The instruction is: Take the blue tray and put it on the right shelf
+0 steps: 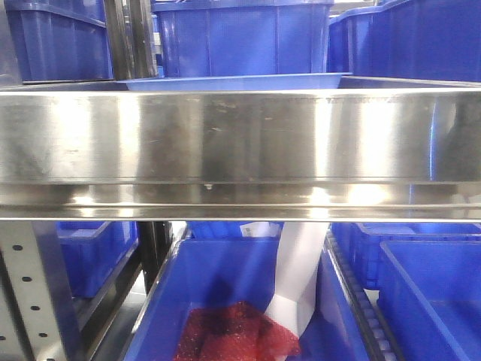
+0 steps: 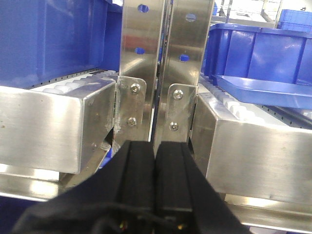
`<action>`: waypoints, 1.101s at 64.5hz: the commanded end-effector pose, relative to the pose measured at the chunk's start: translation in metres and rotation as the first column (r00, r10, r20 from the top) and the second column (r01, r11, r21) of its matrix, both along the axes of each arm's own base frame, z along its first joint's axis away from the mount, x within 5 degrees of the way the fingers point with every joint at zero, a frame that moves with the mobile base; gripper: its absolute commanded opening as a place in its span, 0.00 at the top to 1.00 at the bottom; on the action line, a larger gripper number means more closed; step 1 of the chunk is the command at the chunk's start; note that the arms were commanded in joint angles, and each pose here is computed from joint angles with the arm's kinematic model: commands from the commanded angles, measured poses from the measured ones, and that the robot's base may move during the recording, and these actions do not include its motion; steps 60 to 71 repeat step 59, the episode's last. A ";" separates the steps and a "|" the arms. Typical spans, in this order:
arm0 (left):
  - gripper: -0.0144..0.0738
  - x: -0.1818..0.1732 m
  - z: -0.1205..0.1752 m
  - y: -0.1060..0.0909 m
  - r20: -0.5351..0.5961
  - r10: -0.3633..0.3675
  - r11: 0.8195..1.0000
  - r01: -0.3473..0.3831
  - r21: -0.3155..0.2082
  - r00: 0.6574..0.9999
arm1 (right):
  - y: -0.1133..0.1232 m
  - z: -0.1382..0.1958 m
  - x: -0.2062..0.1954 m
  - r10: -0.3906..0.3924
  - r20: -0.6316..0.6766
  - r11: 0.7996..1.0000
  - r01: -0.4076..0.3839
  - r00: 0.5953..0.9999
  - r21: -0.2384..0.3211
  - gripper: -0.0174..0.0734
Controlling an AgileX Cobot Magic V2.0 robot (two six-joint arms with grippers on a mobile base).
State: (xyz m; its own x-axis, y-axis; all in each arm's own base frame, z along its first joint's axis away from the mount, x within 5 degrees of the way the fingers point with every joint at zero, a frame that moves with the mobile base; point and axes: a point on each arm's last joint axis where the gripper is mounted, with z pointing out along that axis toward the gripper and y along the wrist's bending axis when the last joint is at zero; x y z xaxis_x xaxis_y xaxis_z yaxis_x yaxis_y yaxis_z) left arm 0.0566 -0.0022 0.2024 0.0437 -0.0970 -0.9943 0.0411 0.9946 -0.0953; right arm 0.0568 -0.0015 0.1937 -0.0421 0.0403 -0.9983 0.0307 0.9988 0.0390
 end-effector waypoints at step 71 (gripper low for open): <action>0.89 -0.001 -0.002 -0.002 0.070 -0.043 0.999 0.043 -0.006 0.997 | -0.001 0.016 -0.003 -0.010 0.121 1.000 0.011 0.993 -0.012 0.75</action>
